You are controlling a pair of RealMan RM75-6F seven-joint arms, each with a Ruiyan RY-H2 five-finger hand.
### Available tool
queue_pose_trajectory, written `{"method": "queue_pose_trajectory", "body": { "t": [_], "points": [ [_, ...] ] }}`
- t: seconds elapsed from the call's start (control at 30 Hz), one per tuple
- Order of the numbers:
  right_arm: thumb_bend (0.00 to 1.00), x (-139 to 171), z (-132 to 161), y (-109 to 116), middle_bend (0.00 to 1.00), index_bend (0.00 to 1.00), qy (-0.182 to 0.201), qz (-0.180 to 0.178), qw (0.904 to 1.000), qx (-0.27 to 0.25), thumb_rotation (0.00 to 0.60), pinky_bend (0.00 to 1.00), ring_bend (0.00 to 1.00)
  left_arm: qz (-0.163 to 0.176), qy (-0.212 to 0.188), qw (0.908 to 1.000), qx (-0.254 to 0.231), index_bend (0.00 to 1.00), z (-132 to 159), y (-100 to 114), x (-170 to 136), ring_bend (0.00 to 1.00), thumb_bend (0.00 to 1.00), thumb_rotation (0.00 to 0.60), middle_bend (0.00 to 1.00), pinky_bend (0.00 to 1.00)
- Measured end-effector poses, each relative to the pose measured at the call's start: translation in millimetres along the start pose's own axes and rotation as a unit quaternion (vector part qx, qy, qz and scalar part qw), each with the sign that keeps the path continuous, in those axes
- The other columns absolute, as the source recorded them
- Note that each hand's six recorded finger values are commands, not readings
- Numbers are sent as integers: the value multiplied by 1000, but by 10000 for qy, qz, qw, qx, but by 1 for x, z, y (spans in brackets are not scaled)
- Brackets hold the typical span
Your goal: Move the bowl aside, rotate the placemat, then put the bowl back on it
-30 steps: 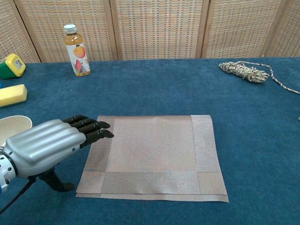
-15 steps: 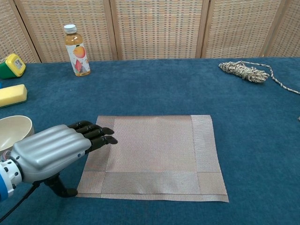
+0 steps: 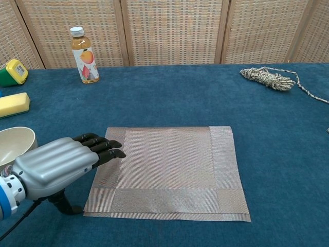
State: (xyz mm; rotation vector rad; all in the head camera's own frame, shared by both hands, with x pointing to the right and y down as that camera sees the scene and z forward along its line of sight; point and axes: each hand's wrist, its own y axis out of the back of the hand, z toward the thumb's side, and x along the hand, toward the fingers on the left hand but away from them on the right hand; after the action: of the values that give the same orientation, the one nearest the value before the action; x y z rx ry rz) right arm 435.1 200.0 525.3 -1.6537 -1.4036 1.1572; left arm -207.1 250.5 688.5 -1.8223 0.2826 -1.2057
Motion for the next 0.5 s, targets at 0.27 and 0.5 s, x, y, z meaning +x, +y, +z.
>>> {"method": "queue_pose_trajectory", "body": {
  "t": [0.27,0.5],
  "points": [
    [106,-1,-1,0,0,123,-16,10,10000,-1,600,0,0,-29,-55,10000,-20,92,7,-3,8,0,168,600,0,0],
    [106,0,0,-1,0,123,0,19,10000,-5,600,0,0,82,-141,9998,-89,156,12,-1,11,0,256,600,0,0]
  ]
}}
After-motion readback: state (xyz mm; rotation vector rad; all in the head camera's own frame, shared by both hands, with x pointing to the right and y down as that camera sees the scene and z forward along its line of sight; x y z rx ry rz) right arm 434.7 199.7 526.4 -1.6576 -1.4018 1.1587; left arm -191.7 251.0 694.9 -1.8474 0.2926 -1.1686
